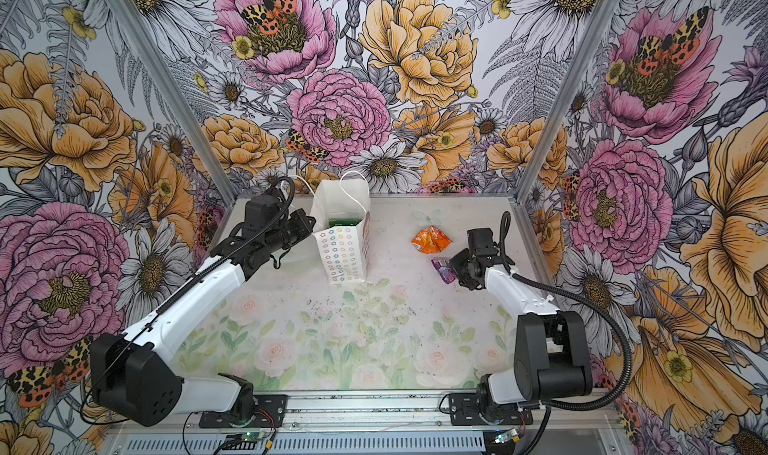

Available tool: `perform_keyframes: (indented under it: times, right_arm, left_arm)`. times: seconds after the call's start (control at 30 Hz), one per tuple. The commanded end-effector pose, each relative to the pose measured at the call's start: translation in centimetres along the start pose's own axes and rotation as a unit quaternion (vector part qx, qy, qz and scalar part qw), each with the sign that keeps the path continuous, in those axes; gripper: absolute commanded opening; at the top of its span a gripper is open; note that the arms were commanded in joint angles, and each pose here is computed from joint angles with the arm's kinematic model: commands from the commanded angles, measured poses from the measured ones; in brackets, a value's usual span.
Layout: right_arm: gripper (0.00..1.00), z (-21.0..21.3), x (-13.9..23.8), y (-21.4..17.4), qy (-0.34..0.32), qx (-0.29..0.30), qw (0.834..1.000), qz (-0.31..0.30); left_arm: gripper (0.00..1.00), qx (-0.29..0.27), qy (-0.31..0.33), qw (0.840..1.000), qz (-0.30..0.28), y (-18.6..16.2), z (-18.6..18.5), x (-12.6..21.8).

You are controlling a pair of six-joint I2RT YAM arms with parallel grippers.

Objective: Place the snacks into the paper bag
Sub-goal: 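Lift the purple packet off the table with the right gripper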

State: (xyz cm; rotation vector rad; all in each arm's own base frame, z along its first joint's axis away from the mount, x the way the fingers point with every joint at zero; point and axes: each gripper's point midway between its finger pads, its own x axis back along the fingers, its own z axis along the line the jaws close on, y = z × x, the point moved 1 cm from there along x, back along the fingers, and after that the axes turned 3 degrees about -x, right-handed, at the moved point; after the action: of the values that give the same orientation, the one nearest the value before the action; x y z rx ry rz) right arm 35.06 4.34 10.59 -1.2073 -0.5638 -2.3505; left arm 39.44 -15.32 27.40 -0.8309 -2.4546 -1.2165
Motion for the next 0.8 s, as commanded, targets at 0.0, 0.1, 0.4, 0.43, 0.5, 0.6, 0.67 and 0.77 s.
perform_keyframes:
  times: [0.0,0.1,0.4,0.43,0.5,0.6,0.67,0.77]
  right_arm:
    - [0.00,2.5,0.9,0.7,0.038,0.034,0.999,0.000]
    - [0.00,3.0,1.0,0.5,0.048,0.045,0.998,0.009]
    - [0.00,4.4,1.6,0.0,0.076,0.086,0.993,0.025]
    - [0.00,4.6,1.7,0.0,0.079,0.089,0.992,0.028]
    - [0.00,4.9,1.8,-0.2,0.086,0.096,0.991,0.033]
    - [0.00,5.2,1.9,-0.4,0.093,0.104,0.990,0.039]
    - [0.00,5.4,2.1,-0.4,0.098,0.110,0.988,0.040]
    - [0.00,5.8,2.3,-0.5,0.105,0.118,0.986,0.042]
  left_arm:
    - [0.00,0.002,-0.006,1.000,0.007,-0.1,-0.5,-0.1]
    - [0.00,0.002,-0.006,1.000,0.008,-0.1,-0.5,-0.1]
    - [0.00,0.002,-0.006,1.000,0.008,0.0,-0.5,-0.2]
    - [0.00,0.002,-0.006,1.000,0.009,-0.1,-0.5,-0.3]
    - [0.00,0.002,-0.005,1.000,0.009,-0.1,-0.5,-0.3]
    - [0.00,0.002,-0.006,1.000,0.009,-0.1,-0.5,-0.3]
    - [0.00,0.002,-0.007,1.000,0.009,-0.1,-0.6,-0.3]
    - [0.00,0.002,-0.007,1.000,0.009,-0.1,-0.6,-0.3]
